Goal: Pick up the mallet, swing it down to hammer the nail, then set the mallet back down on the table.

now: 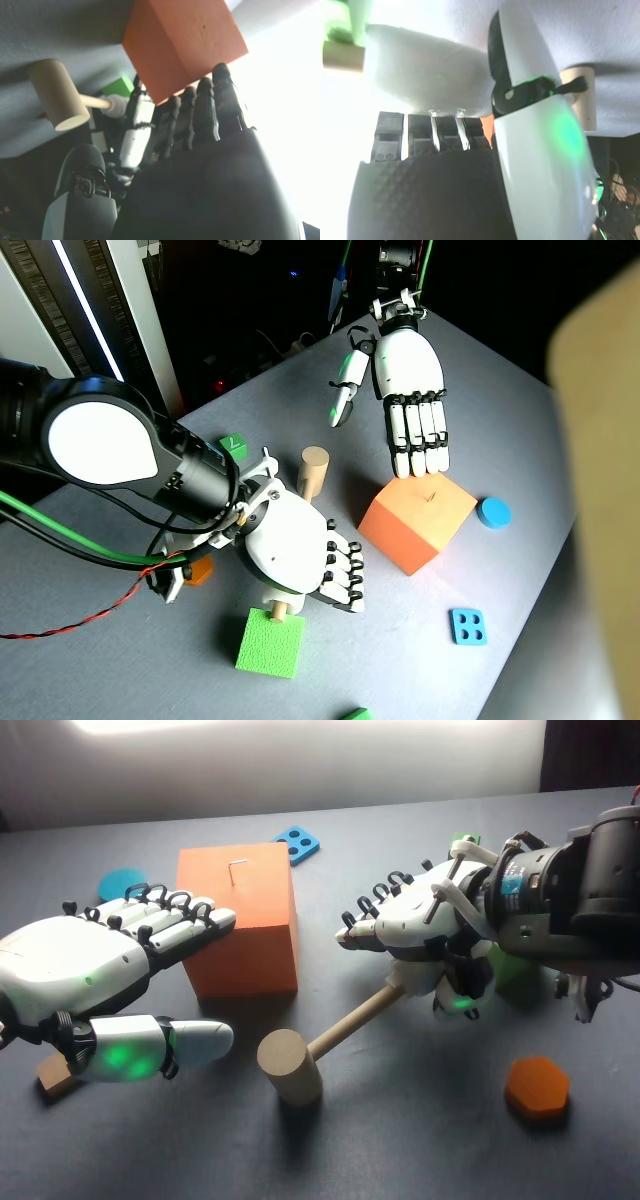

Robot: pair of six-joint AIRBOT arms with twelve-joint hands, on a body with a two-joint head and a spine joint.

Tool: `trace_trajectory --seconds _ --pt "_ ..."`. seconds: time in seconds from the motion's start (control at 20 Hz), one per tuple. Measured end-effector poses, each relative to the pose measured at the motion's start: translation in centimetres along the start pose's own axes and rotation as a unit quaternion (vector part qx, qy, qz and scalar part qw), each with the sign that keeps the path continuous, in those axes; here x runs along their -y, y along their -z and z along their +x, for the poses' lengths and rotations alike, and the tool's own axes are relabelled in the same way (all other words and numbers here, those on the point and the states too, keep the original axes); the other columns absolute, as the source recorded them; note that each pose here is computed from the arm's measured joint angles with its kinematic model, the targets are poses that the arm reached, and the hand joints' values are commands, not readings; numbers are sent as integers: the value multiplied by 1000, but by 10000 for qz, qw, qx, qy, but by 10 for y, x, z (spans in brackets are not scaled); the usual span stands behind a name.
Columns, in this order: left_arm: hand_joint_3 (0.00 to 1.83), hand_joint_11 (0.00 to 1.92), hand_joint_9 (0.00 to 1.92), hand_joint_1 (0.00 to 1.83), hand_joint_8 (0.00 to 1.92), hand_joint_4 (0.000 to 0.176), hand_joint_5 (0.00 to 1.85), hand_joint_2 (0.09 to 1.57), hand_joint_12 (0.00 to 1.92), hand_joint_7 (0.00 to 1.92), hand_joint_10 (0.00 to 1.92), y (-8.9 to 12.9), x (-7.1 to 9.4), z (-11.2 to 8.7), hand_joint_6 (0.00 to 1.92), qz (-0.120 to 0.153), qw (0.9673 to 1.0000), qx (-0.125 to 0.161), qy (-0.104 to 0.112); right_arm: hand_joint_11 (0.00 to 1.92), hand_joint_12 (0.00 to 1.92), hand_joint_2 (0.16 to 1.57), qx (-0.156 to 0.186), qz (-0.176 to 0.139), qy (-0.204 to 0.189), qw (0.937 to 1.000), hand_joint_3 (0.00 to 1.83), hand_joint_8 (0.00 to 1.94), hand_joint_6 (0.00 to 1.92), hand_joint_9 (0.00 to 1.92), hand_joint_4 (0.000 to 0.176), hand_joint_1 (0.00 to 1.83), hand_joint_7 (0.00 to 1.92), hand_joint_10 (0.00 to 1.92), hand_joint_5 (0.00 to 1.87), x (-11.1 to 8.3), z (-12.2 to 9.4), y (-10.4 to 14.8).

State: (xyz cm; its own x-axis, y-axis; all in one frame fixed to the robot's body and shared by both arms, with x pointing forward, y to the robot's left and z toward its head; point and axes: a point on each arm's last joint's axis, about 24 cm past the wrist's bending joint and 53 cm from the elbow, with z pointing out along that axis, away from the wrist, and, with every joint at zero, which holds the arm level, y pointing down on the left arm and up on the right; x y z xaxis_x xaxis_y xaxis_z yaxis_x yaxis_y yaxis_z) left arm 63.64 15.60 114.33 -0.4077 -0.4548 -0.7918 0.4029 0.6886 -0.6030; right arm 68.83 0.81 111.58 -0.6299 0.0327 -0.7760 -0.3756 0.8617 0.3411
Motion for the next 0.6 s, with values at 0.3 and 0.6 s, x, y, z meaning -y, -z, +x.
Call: trace_trajectory --seconds 0.3,0.6 --pt "4 0 3 0 9 0 58 1232 0 23 1 0 -1 1 17 -13 10000 -16 -4 0 0 1054 -47 -32 -17 10000 0 0 0 0 0 1232 0 0 0 -1 7 -10" --pt "2 0 12 0 13 0 62 1229 0 35 5 0 -2 1 14 -18 10000 -29 -34 0 0 1063 -29 20 -14 10000 2 0 0 0 0 1236 0 0 0 5 6 -15"
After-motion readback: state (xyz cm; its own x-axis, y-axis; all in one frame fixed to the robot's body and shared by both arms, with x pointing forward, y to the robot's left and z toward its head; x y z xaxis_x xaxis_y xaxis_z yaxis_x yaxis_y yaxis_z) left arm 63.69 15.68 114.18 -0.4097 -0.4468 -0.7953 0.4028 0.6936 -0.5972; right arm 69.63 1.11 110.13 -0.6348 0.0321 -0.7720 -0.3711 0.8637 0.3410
